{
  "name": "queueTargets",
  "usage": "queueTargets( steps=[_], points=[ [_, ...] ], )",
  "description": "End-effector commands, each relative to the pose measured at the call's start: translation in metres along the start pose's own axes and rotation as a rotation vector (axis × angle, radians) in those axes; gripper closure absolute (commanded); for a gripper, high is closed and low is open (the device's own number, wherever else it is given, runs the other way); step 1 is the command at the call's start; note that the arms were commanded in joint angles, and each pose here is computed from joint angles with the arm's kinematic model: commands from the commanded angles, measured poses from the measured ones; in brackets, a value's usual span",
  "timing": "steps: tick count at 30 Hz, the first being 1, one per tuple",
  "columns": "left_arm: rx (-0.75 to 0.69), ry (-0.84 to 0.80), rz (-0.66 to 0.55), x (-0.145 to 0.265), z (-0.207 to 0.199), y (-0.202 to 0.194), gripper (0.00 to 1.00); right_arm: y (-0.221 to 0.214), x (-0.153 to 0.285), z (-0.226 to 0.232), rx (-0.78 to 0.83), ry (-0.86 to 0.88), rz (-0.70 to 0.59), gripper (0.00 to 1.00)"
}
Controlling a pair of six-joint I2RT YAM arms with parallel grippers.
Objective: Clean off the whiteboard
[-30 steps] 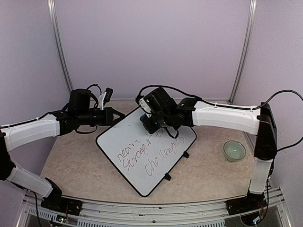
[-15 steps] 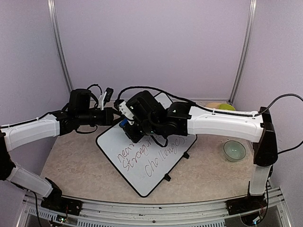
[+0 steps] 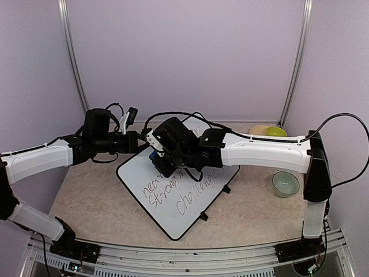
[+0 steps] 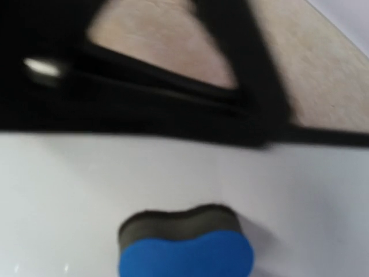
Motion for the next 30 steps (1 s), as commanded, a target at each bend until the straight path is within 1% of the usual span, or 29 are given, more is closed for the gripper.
queueTargets(
  steps=[1, 3, 6, 10, 24, 27, 30],
  points=[
    [-0.003, -0.022, 0.024, 0.003, -0.003, -0.002, 1.0, -0.009, -0.002, -0.024, -0.047, -0.033, 0.02, 0.76],
    [-0.004, -0.02, 0.021, 0.003, -0.003, -0.001, 1.0, -0.01, -0.001, -0.025, -0.055, -0.033, 0.023, 0.77],
    [-0.002, -0.019, 0.025, 0.002, -0.003, -0.003, 1.0, -0.009, 0.001, -0.018, -0.061, 0.012, 0.022, 0.77],
    [0.0, -0.021, 0.025, 0.002, -0.002, -0.002, 1.0, -0.008, 0.007, -0.002, -0.029, 0.023, 0.011, 0.77],
    [-0.001, -0.019, 0.029, 0.001, -0.003, -0.003, 1.0, -0.012, 0.027, 0.073, 0.062, 0.198, -0.013, 0.77],
    [-0.002, -0.018, 0.027, 0.002, -0.003, -0.003, 1.0, -0.014, 0.028, 0.077, 0.073, 0.195, -0.013, 0.77],
    [-0.003, -0.017, 0.031, 0.001, -0.003, -0.005, 1.0, -0.015, 0.022, 0.066, 0.074, 0.144, 0.0, 0.76]
  ],
)
Point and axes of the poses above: each gripper's point midway between its finger pads, its own x axis back along the fingers, its own z axis along the line the jaws close on, y = z × x, the point moved 6 cm from there along x, back along the fingers, and after that the axes turned 4 degrees about -x, right-handed, at the moved point
